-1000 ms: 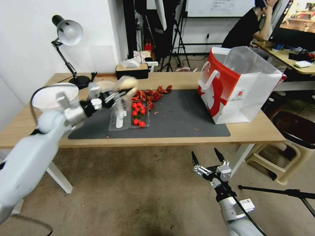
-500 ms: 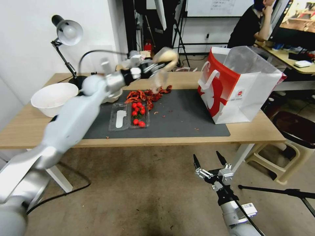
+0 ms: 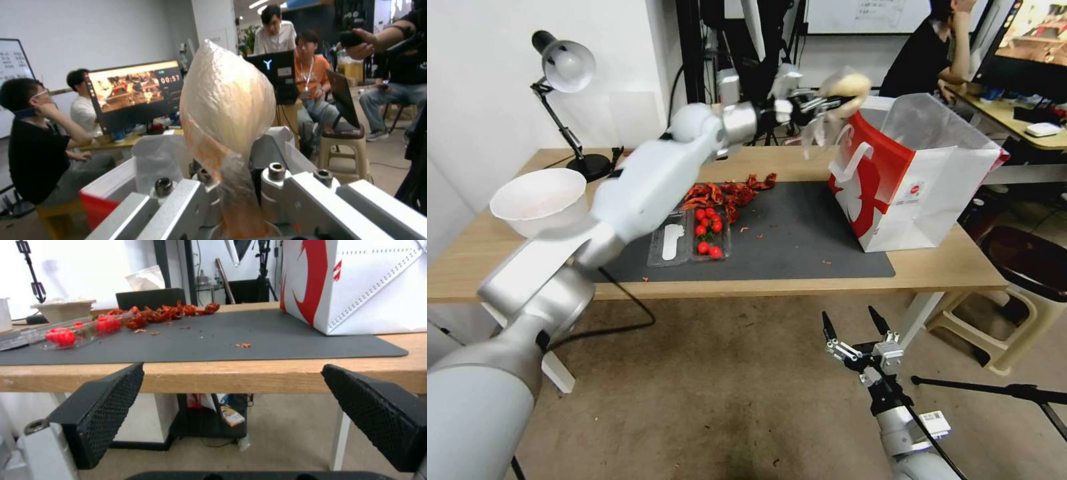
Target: Pick up the trash from the table and place it into the takeout bag.
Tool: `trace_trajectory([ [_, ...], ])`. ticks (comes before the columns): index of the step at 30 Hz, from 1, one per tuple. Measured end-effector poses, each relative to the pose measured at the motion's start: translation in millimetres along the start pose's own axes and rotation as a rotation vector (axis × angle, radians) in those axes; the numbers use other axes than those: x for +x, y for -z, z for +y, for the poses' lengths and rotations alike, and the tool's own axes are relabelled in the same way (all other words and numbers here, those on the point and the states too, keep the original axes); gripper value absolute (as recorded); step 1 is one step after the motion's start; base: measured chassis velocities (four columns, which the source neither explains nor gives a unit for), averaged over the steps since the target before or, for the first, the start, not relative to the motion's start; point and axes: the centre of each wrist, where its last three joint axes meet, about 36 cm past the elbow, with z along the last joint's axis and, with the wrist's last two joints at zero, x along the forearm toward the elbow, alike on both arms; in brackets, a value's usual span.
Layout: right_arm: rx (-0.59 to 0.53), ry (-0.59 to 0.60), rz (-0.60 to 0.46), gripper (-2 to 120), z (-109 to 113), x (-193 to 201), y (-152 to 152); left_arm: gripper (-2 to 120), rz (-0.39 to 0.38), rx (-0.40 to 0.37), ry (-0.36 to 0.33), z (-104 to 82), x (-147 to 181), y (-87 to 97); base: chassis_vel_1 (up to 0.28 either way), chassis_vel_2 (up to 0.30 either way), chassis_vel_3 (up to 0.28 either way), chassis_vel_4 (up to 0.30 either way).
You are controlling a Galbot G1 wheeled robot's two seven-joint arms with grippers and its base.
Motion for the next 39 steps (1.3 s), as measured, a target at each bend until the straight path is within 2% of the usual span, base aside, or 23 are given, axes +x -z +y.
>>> trace_trajectory([
  [11, -0.003, -0.002, -0.003, 100, 1, 2, -2, 4, 0.056, -0.003, 0.001, -1.4, -35, 21.3, 0.000, 0.000, 0.000, 0.000],
  [13, -0.005, -0.004, -0.005, 100, 1, 4, -4, 4, 0.072, 0.000, 0.009, -6.2, -61, 34.1, 0.000, 0.000, 0.000, 0.000],
  [15, -0.006, -0.004, -0.005, 100, 1, 4, -4, 4, 0.075, -0.001, 0.013, -8.4, -70, 37.8, 0.000, 0.000, 0.000, 0.000],
  [16, -0.005, -0.006, -0.006, 100, -1, 6, -4, 4, 0.083, -0.012, 0.030, -14.2, -92, 49.7, 0.000, 0.000, 0.000, 0.000],
  [18, -0.005, -0.007, -0.007, 100, -1, 7, -4, 4, 0.087, -0.015, 0.034, -16.0, -98, 52.6, 0.000, 0.000, 0.000, 0.000],
  [20, -0.009, -0.010, -0.009, 100, -3, 12, -5, 4, 0.127, -0.045, 0.066, -29.9, -132, 63.5, 0.000, 0.000, 0.000, 0.000],
  [22, -0.010, -0.010, -0.009, 100, -2, 14, -5, 4, 0.140, -0.051, 0.070, -33.1, -138, 63.1, 0.000, 0.000, 0.000, 0.000],
  [25, -0.013, -0.012, -0.010, 100, -3, 18, -6, 4, 0.230, -0.098, 0.109, -39.6, -151, 56.0, 0.000, 0.000, 0.000, 0.000],
  [26, -0.013, -0.012, -0.010, 100, -3, 18, -6, 4, 0.230, -0.098, 0.109, -39.6, -151, 56.0, 0.000, 0.000, 0.000, 0.000],
  [28, -0.012, -0.013, -0.010, 100, -4, 20, -6, 4, 0.286, -0.131, 0.129, -38.6, -151, 52.5, 0.000, 0.000, 0.000, 0.000],
  [29, -0.013, -0.012, -0.008, 100, -4, 23, -7, 4, 0.361, -0.175, 0.136, -39.4, -152, 51.1, 0.000, 0.000, 0.000, 0.000],
  [31, -0.014, -0.012, -0.007, 100, -4, 24, -7, 4, 0.380, -0.187, 0.137, -39.5, -153, 50.3, 0.000, 0.000, 0.000, 0.000],
  [32, -0.017, -0.011, -0.006, 100, -3, 28, -8, 4, 0.458, -0.242, 0.135, -41.2, -155, 44.9, 0.000, 0.000, 0.000, 0.000],
  [33, -0.017, -0.011, -0.006, 100, -3, 28, -8, 4, 0.458, -0.242, 0.135, -41.2, -155, 44.9, 0.000, 0.000, 0.000, 0.000],
  [35, -0.020, -0.012, -0.010, 100, -2, 30, -9, 4, 0.513, -0.284, 0.121, -42.0, -156, 43.1, 0.000, 0.000, 0.000, 0.000],
  [39, -0.022, -0.014, -0.015, 100, -3, 31, -9, 6, 0.531, -0.308, 0.112, -45.8, -159, 45.7, 0.000, 0.000, 0.000, 0.000],
])
